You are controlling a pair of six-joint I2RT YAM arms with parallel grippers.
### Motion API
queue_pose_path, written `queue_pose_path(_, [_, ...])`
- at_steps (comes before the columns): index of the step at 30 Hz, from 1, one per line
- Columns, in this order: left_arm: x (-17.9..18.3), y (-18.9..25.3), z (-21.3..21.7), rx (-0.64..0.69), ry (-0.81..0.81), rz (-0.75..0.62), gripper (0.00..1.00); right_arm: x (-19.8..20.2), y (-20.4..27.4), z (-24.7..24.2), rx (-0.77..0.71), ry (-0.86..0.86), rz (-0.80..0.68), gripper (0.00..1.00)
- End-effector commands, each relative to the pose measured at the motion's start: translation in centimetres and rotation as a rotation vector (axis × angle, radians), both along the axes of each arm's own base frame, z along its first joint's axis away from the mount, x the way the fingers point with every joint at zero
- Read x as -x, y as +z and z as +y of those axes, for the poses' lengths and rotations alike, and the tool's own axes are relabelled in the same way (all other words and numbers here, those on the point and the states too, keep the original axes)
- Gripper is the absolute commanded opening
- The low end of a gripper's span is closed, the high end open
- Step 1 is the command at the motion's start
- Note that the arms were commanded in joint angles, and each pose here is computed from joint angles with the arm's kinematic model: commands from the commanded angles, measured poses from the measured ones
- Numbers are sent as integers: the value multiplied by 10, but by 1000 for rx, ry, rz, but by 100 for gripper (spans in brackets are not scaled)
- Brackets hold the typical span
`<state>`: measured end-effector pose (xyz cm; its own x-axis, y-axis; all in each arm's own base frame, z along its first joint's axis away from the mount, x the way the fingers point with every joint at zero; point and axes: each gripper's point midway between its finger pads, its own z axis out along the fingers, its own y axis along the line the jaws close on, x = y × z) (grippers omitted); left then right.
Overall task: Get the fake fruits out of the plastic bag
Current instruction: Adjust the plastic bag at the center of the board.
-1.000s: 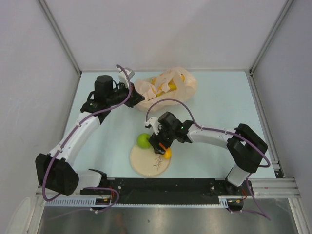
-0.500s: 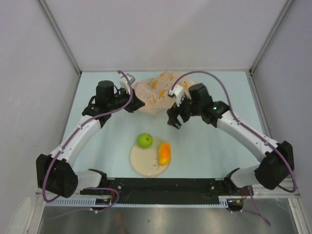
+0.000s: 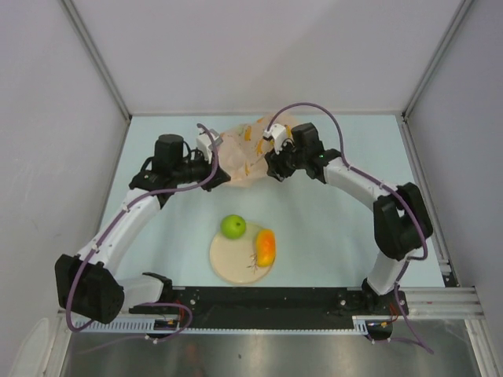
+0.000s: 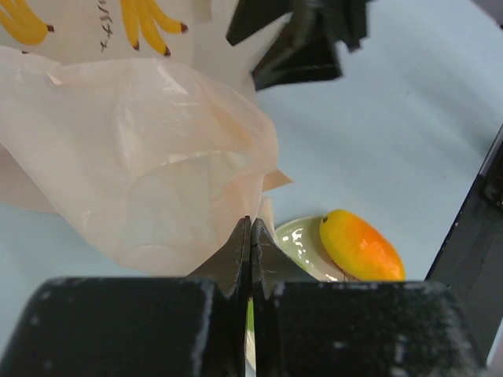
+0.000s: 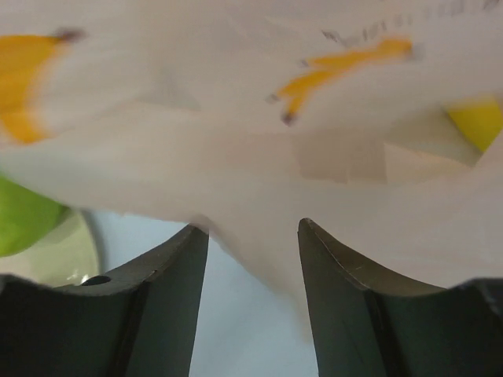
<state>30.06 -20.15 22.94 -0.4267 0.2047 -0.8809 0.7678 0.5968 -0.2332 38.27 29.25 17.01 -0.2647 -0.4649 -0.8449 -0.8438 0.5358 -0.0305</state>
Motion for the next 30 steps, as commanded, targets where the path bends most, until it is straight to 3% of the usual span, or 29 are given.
queue_pose_path(1, [6,9,7,-66,-52,-71,0,-79,20,-14,-98,-203,-110,54])
queue_pose_path(5, [5,15,9,-98,-77,-102,0,-124,30,-19,-138,-288,-115,56])
queue_pose_path(10, [-4,17,7,-106,-83,-112,0,-160,-8,-30,-51,-365,-74,60])
queue_pose_path(11, [-3,21,6,-100,-92,-119,0,-165,-17,-37,-23,-383,-71,64])
queue_pose_path(13, [-8,27,3,-91,-94,-137,0,-157,-36,-53,64,-377,-80,67])
queue_pose_path(14, [-10,29,2,-85,-94,-140,0,-155,-40,-67,84,-383,-75,58])
queue_pose_path(15, [-13,36,0,-73,-93,-154,0,-137,-52,-79,110,-365,-26,48])
queue_pose_path(16, [-16,36,-2,-63,-93,-144,0,-129,-55,-91,119,-360,0,21])
queue_pose_path(18, [-19,42,-7,-39,-102,-155,0,-111,-50,-127,131,-386,44,0])
queue_pose_path(20, [-21,40,-13,-30,-117,-143,0,-84,-65,-153,181,-376,114,0])
queue_pose_path(24, [-17,35,-31,-16,-180,-121,0,-18,-31,-198,188,-332,223,0])
queue_pose_path(28, [-6,25,-45,-13,-241,-74,0,49,-11,-182,174,-114,277,0])
queue_pose_path(29, [-6,25,-45,-9,-238,-69,0,59,-8,-175,170,-62,278,4])
queue_pose_path(30, [-7,25,-45,-10,-236,-66,0,68,-6,-167,169,2,274,16])
